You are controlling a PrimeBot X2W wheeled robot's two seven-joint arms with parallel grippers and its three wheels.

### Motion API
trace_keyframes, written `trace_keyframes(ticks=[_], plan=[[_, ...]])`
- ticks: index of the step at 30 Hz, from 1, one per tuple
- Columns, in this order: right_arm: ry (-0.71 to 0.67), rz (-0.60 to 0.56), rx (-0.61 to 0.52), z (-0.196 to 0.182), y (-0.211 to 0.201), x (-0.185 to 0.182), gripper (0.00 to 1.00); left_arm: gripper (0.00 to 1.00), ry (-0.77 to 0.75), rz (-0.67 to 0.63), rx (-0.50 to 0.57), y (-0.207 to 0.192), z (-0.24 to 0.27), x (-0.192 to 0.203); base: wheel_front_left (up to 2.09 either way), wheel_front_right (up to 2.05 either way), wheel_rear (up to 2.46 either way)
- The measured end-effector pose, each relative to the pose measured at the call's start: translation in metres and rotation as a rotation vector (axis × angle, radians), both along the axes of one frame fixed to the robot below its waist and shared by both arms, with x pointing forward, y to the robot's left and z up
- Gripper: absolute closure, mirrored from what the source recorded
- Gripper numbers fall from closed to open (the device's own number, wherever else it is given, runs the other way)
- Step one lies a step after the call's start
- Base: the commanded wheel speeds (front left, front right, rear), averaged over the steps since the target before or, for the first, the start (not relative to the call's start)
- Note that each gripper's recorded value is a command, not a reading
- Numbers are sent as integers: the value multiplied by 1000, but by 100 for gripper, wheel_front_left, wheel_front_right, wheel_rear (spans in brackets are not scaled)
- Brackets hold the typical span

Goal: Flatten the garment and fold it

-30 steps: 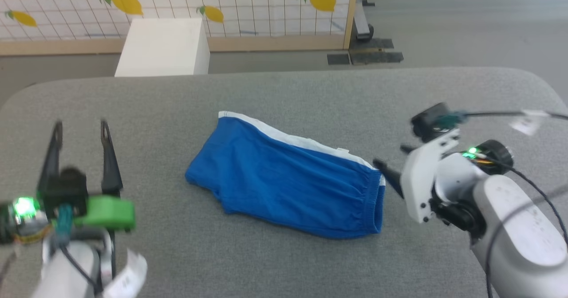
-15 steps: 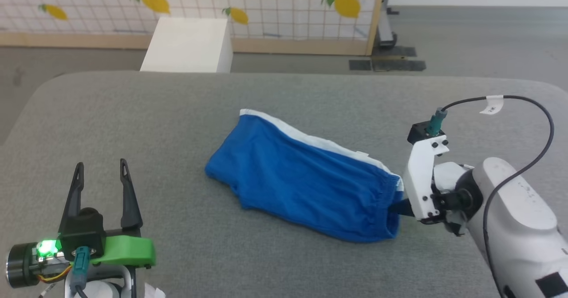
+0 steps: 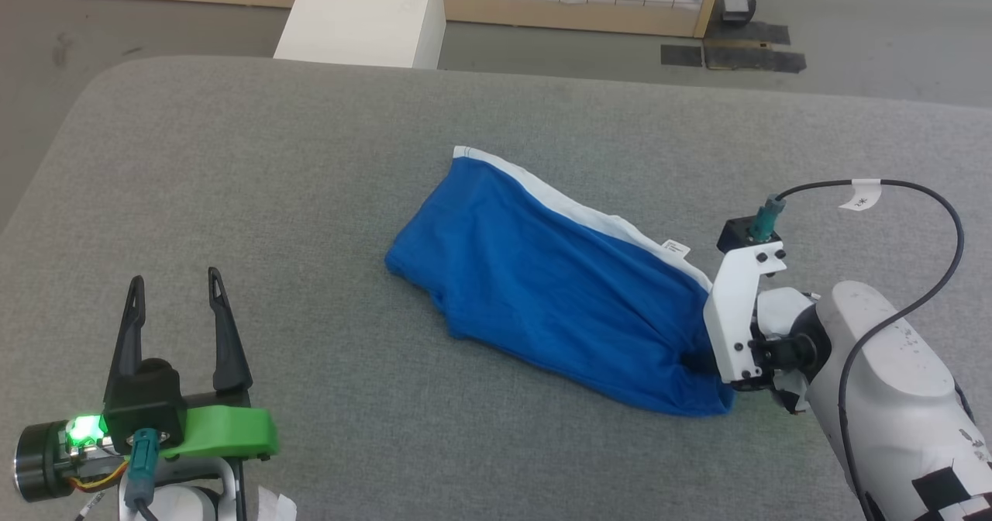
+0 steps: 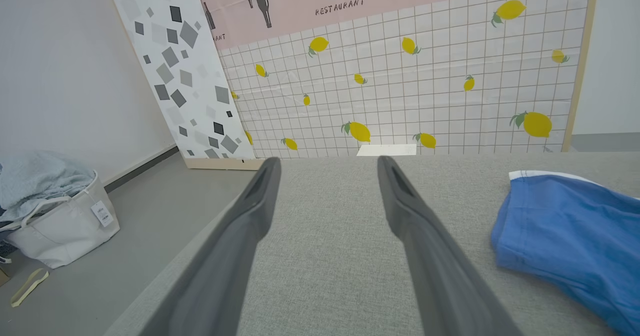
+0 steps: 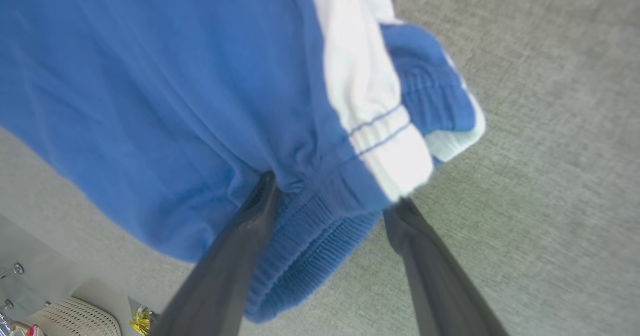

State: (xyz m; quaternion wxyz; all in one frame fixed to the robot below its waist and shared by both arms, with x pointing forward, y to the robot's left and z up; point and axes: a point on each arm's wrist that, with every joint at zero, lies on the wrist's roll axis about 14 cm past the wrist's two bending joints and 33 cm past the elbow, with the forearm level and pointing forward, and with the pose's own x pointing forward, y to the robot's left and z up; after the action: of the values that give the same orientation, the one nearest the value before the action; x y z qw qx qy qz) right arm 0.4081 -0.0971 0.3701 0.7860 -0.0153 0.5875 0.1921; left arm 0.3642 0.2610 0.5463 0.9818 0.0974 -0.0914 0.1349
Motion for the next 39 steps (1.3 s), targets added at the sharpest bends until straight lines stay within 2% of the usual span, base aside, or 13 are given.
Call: trace_keyframes(ticks=[1,2,3,10,19,25,31,36,39], plan=[[0,3,1,-1,1,0,0,0,2,5,-2,1,-1,0,0,0,0],[-4,7,2,-2,2,1,43,0,5,6,-5,1,-2,1,0,0,0],[-12,9,6,-2,3,2,100,0,9,5,-8,1,-3,1,0,0,0],[-85,22,53,7,14,8,100,0,17,-6,-8,-3,-7,5,0,0,0],[-210,61,92,35,5,6,100,0,1,-27,0,-7,-1,3,0,0,0],[-255,39,24,52,-48,5,100,0,-6,-47,-3,-15,1,3,0,0,0],[-206,22,-149,50,-118,-3,100,0,0,-72,1,-20,-1,6,0,0,0],[-185,-17,-244,52,-160,-1,100,0,15,-94,15,-24,-5,7,0,0,0],[-177,-69,-262,51,-178,3,100,0,28,-99,34,-23,-7,9,0,0,0]])
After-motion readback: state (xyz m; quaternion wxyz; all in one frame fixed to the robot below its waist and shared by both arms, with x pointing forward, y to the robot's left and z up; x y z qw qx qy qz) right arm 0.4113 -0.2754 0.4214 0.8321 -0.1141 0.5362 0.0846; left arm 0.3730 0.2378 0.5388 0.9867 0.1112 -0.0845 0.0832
